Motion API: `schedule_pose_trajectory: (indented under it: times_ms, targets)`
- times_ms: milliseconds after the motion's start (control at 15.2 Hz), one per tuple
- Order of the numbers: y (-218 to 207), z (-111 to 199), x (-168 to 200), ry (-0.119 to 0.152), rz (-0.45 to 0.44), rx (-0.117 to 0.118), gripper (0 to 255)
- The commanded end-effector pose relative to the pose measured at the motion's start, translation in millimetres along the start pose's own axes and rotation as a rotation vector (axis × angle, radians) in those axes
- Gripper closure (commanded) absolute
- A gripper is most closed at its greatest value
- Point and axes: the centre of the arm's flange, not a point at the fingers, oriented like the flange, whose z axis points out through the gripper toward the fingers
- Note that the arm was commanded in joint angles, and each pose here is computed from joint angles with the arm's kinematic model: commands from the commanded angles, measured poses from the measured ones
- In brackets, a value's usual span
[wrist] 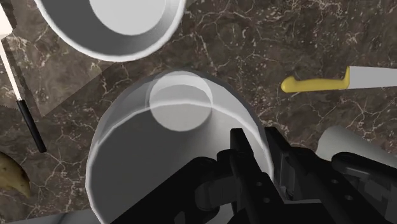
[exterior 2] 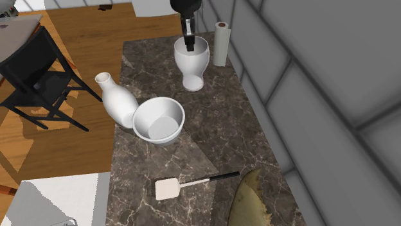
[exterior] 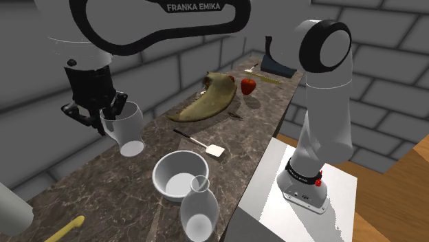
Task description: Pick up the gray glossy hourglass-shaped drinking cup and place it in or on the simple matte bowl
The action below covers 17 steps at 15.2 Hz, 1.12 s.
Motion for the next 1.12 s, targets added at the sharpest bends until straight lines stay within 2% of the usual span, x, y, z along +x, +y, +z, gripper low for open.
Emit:
schedule_pose_trajectory:
  times_ms: [0,660,1056]
  targets:
    - [13,-8,-23,0.0,0.001,-0.001,255]
    - [73,-48,-133,0.0,0.001,-0.001,255]
    - [76,-17,-134,0.0,0.001,-0.001,255]
